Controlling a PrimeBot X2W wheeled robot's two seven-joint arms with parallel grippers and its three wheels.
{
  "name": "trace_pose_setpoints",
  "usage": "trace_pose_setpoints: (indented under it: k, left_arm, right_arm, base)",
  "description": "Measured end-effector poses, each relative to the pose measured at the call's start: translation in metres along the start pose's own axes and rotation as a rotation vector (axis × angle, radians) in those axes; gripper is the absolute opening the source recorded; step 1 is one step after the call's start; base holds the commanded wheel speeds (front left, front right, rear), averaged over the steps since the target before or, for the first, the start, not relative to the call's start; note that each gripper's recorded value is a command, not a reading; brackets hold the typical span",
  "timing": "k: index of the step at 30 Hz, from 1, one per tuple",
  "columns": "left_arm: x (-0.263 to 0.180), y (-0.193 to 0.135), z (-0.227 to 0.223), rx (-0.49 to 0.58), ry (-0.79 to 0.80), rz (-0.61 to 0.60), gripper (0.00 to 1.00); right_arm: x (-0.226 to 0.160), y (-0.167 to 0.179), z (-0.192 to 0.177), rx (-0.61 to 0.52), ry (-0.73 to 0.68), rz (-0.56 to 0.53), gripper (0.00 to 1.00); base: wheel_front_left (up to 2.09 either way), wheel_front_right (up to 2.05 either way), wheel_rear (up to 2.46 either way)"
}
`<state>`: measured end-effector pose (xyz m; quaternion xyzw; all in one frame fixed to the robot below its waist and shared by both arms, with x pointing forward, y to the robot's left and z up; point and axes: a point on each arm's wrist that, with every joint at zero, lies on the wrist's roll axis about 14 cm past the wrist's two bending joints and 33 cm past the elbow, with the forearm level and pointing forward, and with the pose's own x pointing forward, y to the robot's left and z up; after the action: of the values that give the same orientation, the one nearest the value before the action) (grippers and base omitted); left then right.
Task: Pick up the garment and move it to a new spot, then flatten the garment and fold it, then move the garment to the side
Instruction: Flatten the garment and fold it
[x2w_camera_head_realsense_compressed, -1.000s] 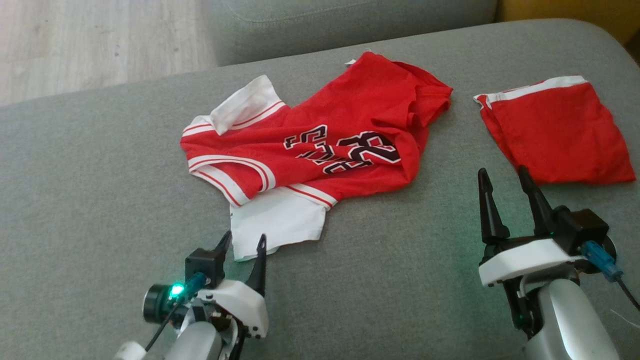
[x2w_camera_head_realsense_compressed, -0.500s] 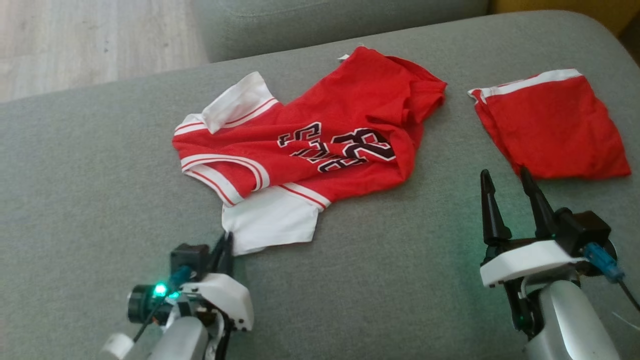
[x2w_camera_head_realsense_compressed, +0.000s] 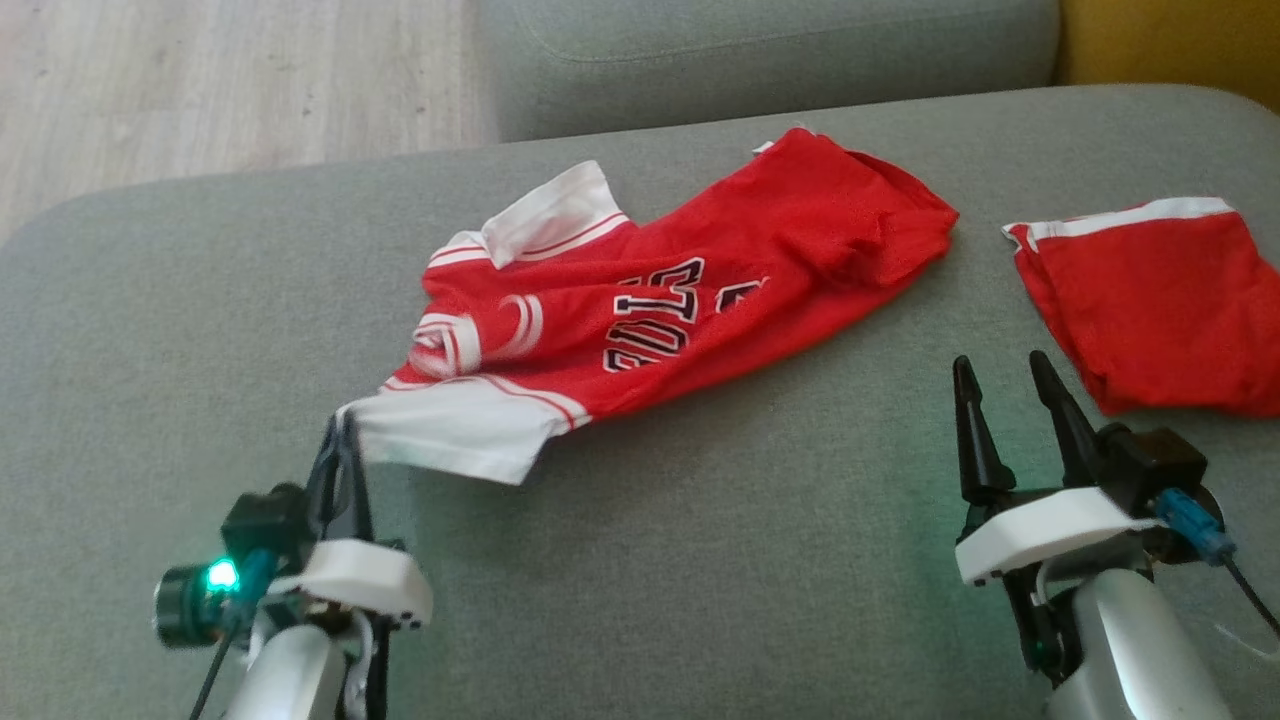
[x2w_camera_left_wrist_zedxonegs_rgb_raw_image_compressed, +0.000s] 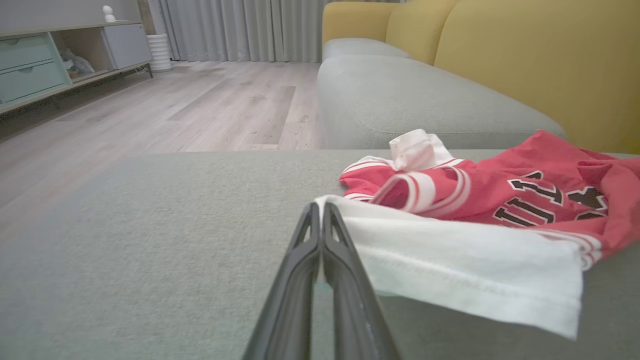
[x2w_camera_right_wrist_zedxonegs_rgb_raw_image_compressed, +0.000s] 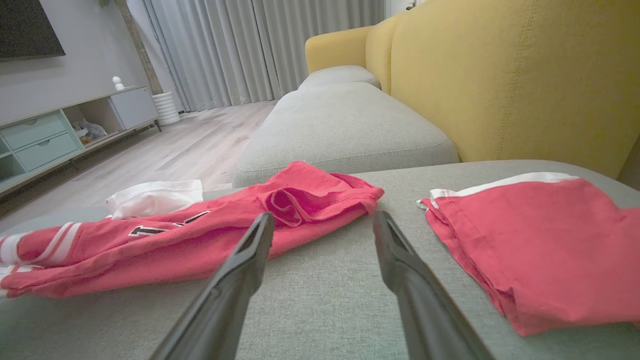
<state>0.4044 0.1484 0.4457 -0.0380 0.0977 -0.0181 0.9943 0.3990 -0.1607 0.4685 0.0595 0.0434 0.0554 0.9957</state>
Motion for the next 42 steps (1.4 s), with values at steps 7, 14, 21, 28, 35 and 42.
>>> trace_pose_setpoints:
  k: [7,14,21,28,35,42]
  left_arm:
    - [-0.016,0.014,-0.024,0.004,0.085,0.037,1.00]
    - [-0.019,0.002,-0.039,0.014,0.143,-0.009,1.00]
    - [-0.014,0.002,-0.023,0.002,0.060,0.003,1.00]
    - [-0.005,0.000,-0.013,-0.005,0.011,-0.002,1.00]
    - [0.003,-0.007,-0.013,-0.007,0.008,-0.020,1.00]
    - [0.011,-0.007,-0.022,-0.016,0.031,-0.021,1.00]
  right_arm:
    - [0.001,0.006,-0.003,-0.004,0.022,0.017,1.00]
    - [0.002,0.005,-0.009,-0.014,0.044,0.017,1.00]
    - [0.009,0.009,-0.017,-0.048,0.075,0.033,1.00]
    - [0.029,0.017,-0.014,-0.047,0.080,0.061,1.00]
    - [0.070,0.023,-0.009,0.008,0.105,0.073,1.00]
    - [0.114,0.039,-0.034,0.113,0.234,0.095,1.00]
  base:
    - [0.00,0.00,0.00]
    - [0.00,0.00,0.00]
    - [0.00,0.00,0.00]
    - [0.00,0.00,0.00]
    - [0.00,0.00,0.00]
    - [0.00,0.00,0.00]
